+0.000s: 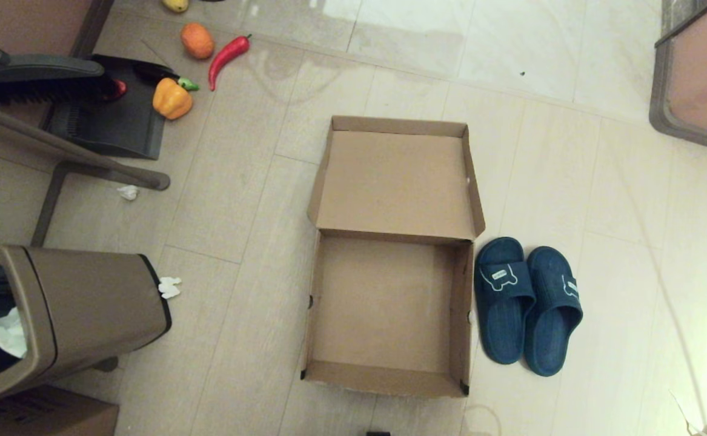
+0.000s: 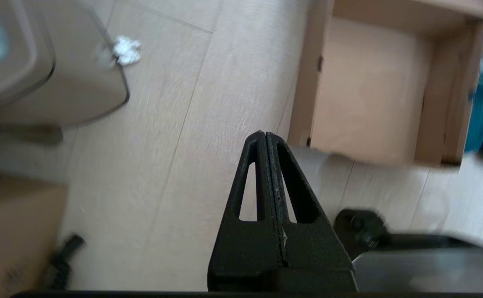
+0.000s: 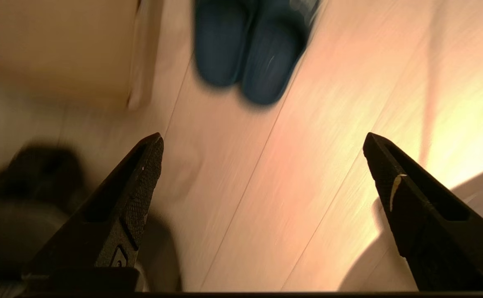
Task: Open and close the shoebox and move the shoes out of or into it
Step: Put the shoes out of the shoe box
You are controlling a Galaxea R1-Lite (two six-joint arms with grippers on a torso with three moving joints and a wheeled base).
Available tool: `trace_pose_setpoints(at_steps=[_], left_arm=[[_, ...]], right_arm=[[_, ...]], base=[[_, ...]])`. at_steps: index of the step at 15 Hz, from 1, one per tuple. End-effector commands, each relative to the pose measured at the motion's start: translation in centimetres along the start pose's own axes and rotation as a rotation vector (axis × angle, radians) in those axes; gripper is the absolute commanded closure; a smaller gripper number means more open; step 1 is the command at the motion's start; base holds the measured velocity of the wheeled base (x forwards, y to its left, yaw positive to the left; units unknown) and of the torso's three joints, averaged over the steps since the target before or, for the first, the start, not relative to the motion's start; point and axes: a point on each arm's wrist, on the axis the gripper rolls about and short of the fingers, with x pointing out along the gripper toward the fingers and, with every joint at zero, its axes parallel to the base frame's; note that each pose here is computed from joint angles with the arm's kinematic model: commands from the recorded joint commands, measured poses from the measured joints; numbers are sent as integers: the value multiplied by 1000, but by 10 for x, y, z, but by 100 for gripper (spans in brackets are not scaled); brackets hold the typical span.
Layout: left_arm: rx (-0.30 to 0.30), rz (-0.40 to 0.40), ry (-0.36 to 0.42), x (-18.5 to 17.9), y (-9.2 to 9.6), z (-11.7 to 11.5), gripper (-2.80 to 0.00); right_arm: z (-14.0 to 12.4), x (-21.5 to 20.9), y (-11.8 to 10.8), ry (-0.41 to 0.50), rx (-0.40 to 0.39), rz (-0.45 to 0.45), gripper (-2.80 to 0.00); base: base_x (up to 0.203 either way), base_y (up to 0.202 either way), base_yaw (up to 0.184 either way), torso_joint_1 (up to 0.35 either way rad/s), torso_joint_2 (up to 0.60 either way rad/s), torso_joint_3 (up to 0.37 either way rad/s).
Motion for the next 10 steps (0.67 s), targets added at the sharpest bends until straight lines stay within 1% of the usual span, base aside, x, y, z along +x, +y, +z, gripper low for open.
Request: trace_pose_setpoints(at_steps=[1, 2, 3, 4, 5, 6, 8, 9, 10], left_arm=[[32, -17, 18, 1, 0, -4, 0], [34, -14, 17, 1, 0, -4, 0], [23, -5, 16, 1, 0, -4, 0], [5, 9, 20, 1, 0, -4, 0], [-19, 19, 19, 1, 1, -4, 0], [-27, 23, 18, 1, 1, -4, 0], [-19, 23, 16, 1, 1, -4, 0], [-15, 21, 17, 1, 1, -4, 0], [-15, 21, 18, 1, 1, -5, 0]], right_arm=[[-10, -1, 2, 40, 41, 52, -280], [-14, -2, 3, 50, 109, 84, -280], [-17, -2, 3, 58, 154, 106, -280], [-19, -4, 3, 43, 144, 126, -280], [-19, -4, 3, 43, 133, 133, -280], [-20, -3, 3, 44, 139, 127, -280], [-19, -3, 2, 20, 178, 104, -280], [-17, -2, 2, -18, 197, 101, -280], [-17, -1, 2, -13, 202, 78, -280]], base=[[0, 0, 0, 0, 0, 0], [0, 0, 0, 0, 0, 0], [0, 0, 0, 0, 0, 0], [0, 0, 0, 0, 0, 0], [0, 0, 0, 0, 0, 0], [0, 0, 0, 0, 0, 0], [0, 0, 0, 0, 0, 0], [0, 0, 0, 0, 0, 0], [0, 0, 0, 0, 0, 0]])
